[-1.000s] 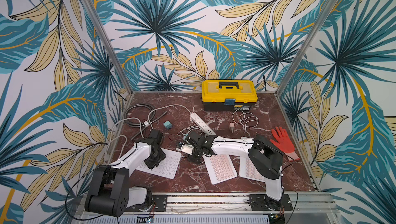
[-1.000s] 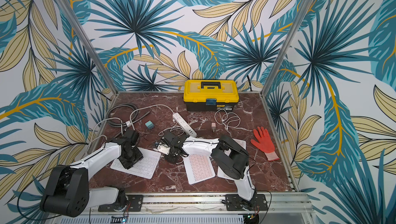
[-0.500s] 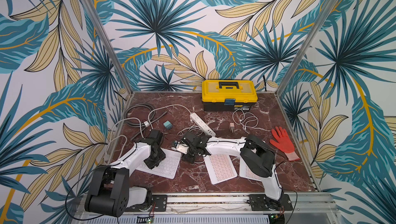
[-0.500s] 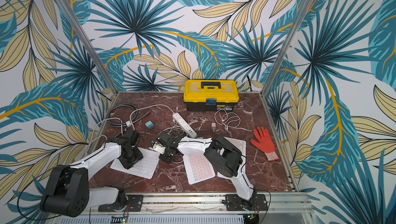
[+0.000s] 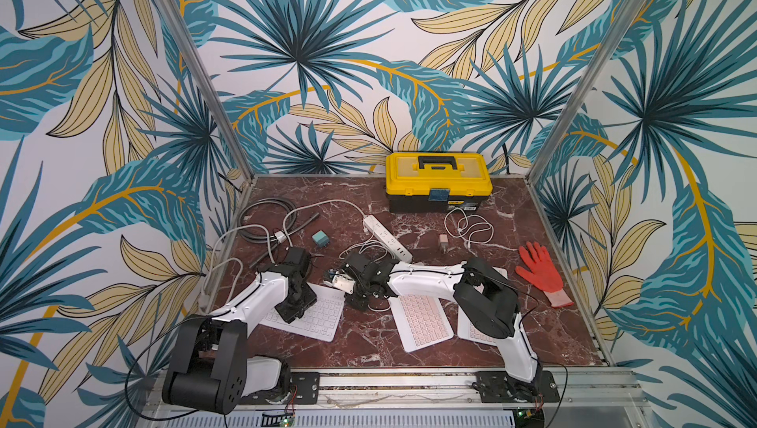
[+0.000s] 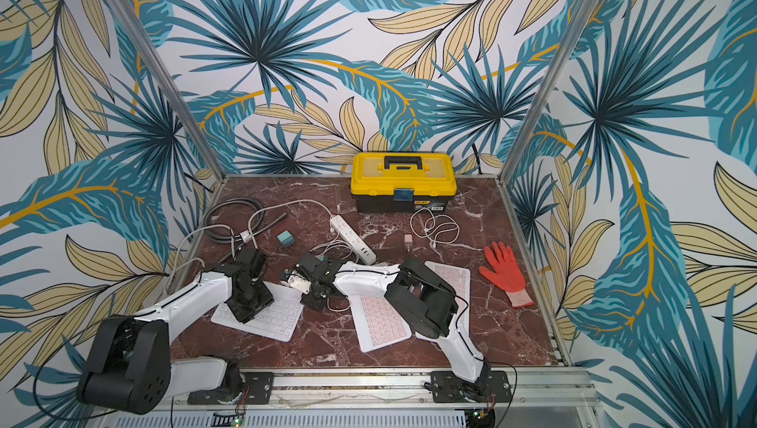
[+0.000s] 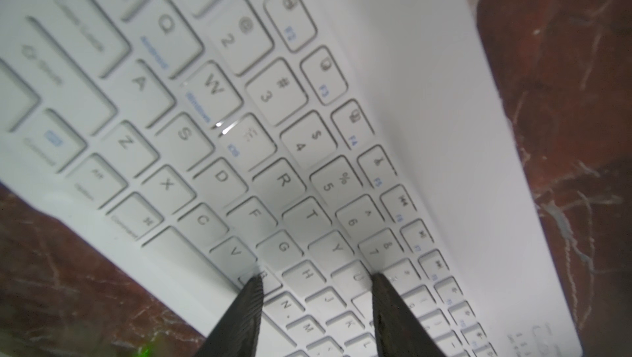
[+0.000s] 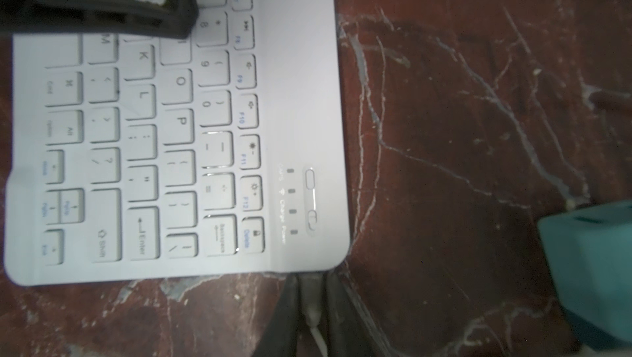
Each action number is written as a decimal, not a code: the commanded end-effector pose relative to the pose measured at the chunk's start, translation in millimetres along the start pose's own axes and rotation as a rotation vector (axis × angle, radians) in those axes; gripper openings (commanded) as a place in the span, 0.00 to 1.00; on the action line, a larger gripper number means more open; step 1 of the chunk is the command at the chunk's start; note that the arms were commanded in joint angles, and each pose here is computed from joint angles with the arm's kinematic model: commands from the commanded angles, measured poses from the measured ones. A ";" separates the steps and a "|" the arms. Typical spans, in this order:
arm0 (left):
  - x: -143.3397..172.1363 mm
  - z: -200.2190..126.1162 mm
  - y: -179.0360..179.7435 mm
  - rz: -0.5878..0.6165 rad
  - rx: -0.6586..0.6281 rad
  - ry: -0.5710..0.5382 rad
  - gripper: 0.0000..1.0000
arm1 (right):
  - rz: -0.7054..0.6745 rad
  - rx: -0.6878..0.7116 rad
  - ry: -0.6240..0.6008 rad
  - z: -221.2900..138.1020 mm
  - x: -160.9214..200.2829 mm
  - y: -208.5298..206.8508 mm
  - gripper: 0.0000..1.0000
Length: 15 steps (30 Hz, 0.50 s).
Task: Unplug the wireless keyboard
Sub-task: Remove the power cord from the keyboard.
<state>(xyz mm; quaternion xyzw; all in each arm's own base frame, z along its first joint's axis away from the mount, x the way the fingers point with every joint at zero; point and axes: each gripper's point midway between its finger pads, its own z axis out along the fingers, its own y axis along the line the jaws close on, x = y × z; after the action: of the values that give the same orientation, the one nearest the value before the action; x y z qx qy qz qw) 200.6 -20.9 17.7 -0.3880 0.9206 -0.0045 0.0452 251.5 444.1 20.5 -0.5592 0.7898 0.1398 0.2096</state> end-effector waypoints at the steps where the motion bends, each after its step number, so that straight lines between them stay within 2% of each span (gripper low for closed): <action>1: 4.8 16.1 22.1 -0.003 -0.091 0.016 0.52 | 0.021 -0.046 0.179 29.0 49.7 20.8 0.15; 11: 5.1 15.8 22.0 -0.007 -0.089 0.016 0.52 | -0.012 0.105 0.358 15.2 78.2 -5.1 0.07; 15: 5.6 15.8 22.8 -0.012 -0.089 0.015 0.52 | -0.050 0.106 0.400 8.4 90.1 -5.1 0.07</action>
<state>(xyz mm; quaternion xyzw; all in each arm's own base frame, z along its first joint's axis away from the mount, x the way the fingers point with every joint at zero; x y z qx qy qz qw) 200.6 -20.5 17.7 -0.3882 0.9204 -0.0039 0.0458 252.4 439.2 19.2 -0.5655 0.7971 0.0755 0.1979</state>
